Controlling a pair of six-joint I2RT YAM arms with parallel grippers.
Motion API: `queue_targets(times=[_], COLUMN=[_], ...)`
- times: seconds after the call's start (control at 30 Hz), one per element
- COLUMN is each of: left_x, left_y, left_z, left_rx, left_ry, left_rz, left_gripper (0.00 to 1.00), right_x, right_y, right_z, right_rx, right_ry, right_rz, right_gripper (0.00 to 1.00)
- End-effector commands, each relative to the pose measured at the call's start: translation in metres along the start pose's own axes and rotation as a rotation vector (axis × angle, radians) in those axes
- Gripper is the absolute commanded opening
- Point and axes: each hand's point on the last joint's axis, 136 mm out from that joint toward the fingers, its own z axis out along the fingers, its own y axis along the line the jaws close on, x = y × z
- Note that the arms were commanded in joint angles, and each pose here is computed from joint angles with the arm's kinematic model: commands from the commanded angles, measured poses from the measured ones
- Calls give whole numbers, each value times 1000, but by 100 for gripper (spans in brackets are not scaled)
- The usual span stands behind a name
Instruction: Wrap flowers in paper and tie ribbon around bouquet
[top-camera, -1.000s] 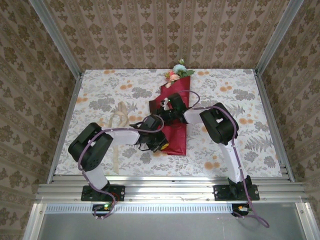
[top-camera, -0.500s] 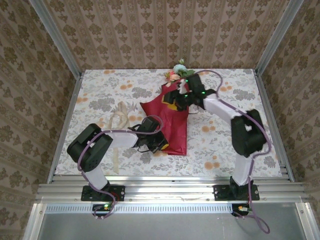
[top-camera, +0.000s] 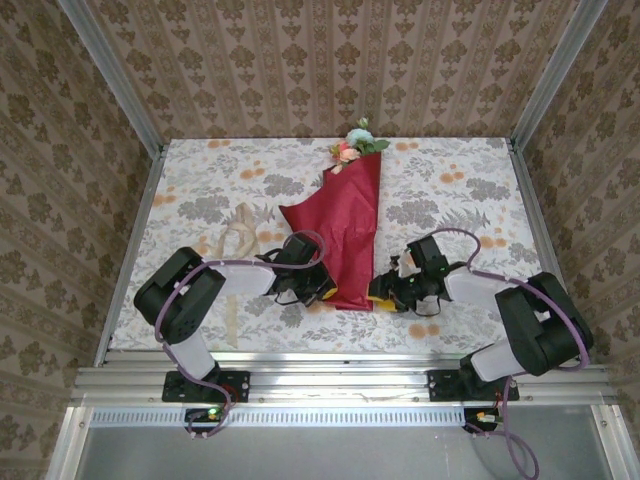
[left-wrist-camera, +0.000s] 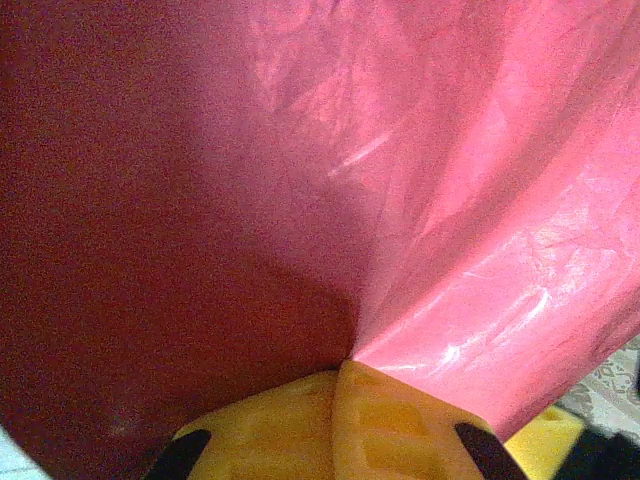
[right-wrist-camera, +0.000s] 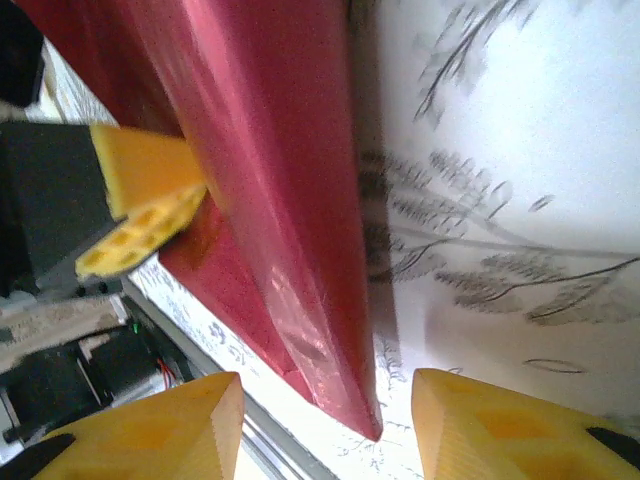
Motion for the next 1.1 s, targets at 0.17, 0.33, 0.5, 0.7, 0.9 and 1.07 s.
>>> queue_targets(times=[0.17,0.33,0.5,0.7,0.9,1.07], left_x=[1,-1,-5,-5,-6,-9], left_y=[87,88,87,85,87,88], left_z=[4,2,-1,-2,-5,-9], left_rx=[-306,-329,-346,-358,-382,-396], left_ry=[-6,-9,-9,-4,0,-2], left_rz=[-76,-56,-22,6,30,44], left_gripper=[7,6,6,5,4,3], right_x=[-18,-25,-35,-77,-100,-105], right_y=[12,18,17,16,22,25], right_z=[15,14,6,9,14,3], right_rx=[-48,-58,-36,-59,-95,-83], right_ry=[-51,-80,-138,-167,-182,-237], right_rz=[-85,-116,-161,-146,-145,-168], right_gripper=[35,0,23,45,0,6])
